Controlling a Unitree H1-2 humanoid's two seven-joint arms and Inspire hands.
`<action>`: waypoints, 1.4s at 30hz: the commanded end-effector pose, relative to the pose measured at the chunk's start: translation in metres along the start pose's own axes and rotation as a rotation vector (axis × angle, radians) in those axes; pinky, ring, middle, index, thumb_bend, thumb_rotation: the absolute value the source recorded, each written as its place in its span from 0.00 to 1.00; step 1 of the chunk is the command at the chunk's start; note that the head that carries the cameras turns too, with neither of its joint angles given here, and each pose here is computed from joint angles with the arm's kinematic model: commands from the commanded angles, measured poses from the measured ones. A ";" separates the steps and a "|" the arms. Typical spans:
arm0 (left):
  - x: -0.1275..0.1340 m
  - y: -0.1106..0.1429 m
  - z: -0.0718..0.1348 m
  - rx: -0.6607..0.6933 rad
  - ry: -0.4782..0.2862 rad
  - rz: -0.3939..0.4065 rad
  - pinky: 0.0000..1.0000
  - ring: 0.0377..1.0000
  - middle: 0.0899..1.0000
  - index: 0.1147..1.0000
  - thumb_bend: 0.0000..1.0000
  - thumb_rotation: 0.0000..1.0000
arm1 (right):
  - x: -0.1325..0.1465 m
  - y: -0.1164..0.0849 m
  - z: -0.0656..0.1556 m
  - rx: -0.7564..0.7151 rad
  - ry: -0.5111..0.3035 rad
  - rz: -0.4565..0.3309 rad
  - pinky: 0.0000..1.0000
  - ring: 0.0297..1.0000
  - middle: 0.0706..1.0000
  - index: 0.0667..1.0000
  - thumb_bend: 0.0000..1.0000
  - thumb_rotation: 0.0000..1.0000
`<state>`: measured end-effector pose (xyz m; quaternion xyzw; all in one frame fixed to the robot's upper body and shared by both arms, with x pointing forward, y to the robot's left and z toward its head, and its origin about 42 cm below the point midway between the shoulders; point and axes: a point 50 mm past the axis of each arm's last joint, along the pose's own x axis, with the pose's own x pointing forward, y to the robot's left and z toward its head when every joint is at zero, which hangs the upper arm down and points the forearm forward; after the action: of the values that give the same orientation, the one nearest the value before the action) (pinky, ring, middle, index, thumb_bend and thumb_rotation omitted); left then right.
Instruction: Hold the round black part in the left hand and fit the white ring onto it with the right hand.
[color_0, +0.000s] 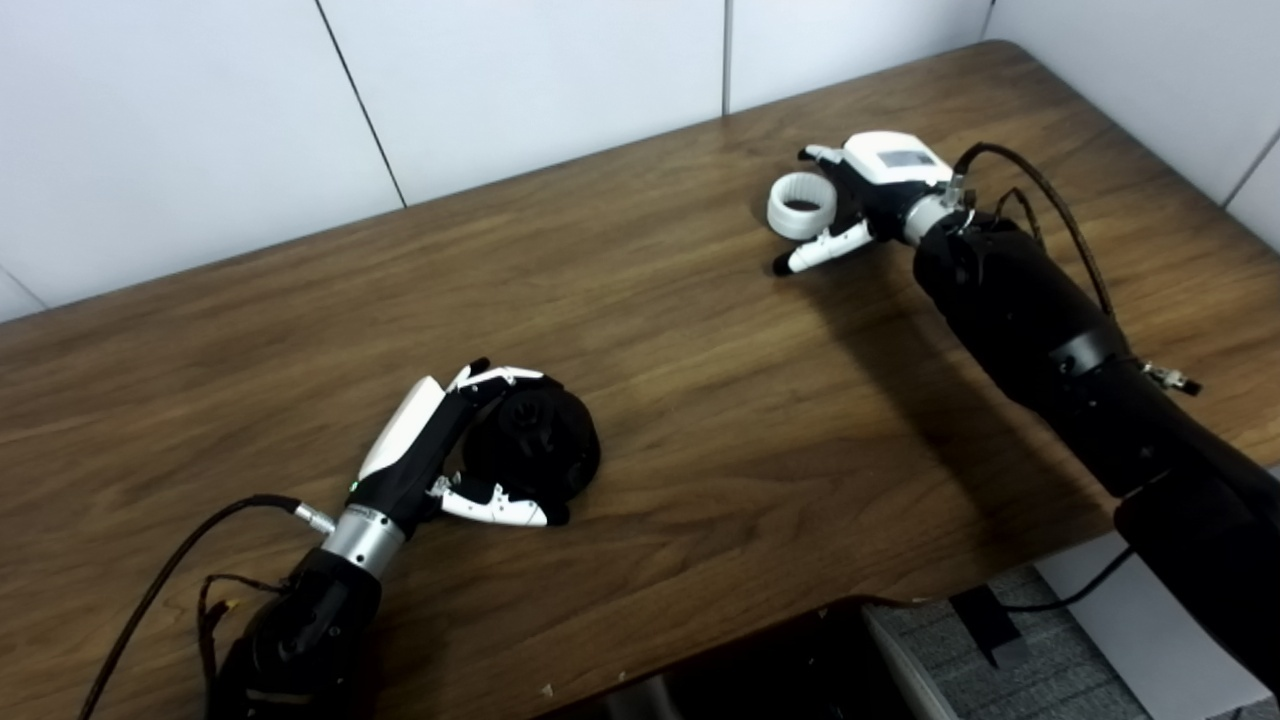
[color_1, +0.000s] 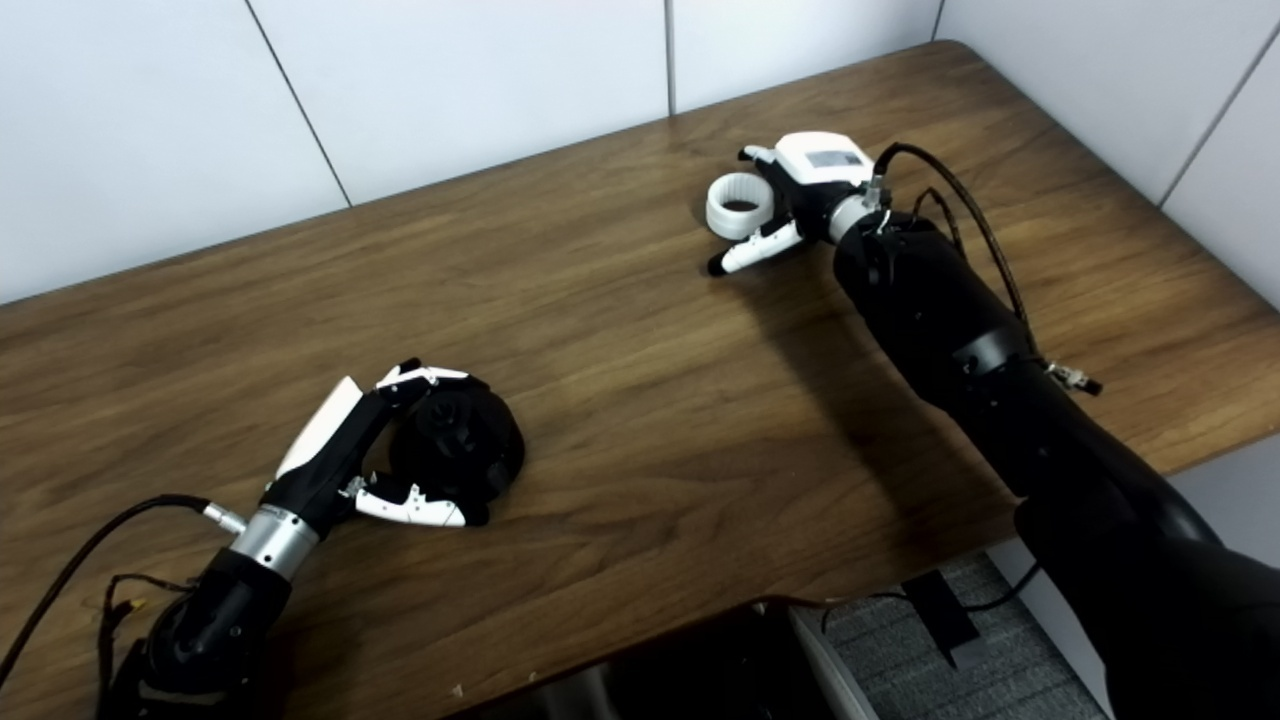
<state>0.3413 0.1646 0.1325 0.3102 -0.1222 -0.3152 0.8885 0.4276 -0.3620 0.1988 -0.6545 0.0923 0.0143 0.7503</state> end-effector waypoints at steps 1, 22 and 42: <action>0.004 0.012 0.008 0.035 -0.033 0.025 1.00 0.84 0.67 0.65 0.97 0.15 | 0.010 -0.037 0.007 -0.005 -0.010 -0.089 0.96 0.98 0.91 0.93 1.00 0.65; 0.002 0.016 0.008 0.044 -0.041 0.027 1.00 0.84 0.66 0.65 0.96 0.18 | 0.013 -0.034 0.012 0.053 -0.065 -0.249 0.88 0.81 0.67 0.70 0.77 0.27; 0.000 0.016 0.006 0.046 -0.039 0.028 1.00 0.83 0.66 0.64 0.95 0.17 | 0.009 -0.045 0.011 -0.026 -0.019 -0.218 0.90 0.82 0.69 0.69 0.81 0.34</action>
<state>0.3397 0.1659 0.1335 0.3126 -0.1244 -0.3147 0.8876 0.4356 -0.3540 0.2072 -0.6549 0.0409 -0.0302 0.7540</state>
